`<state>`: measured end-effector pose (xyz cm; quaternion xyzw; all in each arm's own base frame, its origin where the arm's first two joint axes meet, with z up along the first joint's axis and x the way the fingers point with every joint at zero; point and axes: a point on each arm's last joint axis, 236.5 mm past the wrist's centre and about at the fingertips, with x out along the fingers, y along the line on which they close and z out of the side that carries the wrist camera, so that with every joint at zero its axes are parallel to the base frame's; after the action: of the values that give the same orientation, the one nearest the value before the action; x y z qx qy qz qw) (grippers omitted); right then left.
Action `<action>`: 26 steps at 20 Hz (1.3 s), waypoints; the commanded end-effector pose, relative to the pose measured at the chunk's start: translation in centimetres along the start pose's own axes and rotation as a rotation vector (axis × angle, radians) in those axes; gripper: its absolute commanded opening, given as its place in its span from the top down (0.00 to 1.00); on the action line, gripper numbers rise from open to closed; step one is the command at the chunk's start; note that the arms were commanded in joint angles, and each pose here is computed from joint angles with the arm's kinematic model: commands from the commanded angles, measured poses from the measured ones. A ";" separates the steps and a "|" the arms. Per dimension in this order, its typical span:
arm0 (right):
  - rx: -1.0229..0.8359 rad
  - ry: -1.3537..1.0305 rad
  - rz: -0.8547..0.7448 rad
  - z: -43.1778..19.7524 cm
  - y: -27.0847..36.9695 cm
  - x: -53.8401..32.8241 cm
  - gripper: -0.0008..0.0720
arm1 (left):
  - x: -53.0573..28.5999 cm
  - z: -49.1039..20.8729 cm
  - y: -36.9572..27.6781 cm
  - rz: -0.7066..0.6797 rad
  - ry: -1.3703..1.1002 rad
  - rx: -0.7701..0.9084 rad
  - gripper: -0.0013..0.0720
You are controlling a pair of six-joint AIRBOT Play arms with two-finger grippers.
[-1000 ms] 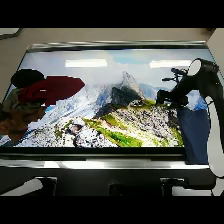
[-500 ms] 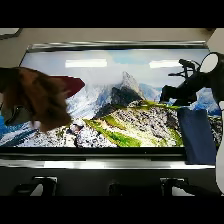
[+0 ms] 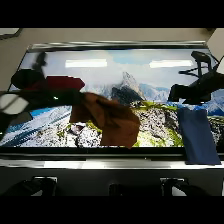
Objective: Fold the shirts.
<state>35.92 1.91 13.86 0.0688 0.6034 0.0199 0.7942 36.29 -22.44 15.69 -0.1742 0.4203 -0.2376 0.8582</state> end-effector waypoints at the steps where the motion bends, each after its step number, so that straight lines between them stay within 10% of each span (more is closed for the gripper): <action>1: 0.009 0.059 0.013 -1.2 0.0 2.5 0.08 | 8.0 -8.3 7.3 0.167 0.297 -0.079 0.95; 3: 0.020 0.137 0.053 -2.9 0.5 5.7 0.08 | 10.3 -11.0 8.7 0.173 0.412 -0.164 0.91; 6: 0.020 0.242 0.180 -5.5 3.0 9.2 0.05 | 9.6 -8.7 10.0 0.160 0.423 -0.148 0.05; 16: -0.049 0.421 0.372 -12.9 7.2 14.2 0.05 | 2.2 -8.7 25.6 0.450 0.449 -0.283 0.06; 26: -0.100 0.426 0.339 -14.4 8.0 16.0 0.04 | 10.1 -9.7 24.7 0.226 0.411 -0.384 0.06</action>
<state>26.77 12.88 -3.90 0.1283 0.7371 0.1967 0.6337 39.09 -7.35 -8.17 -0.2055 0.6547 -0.0698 0.7240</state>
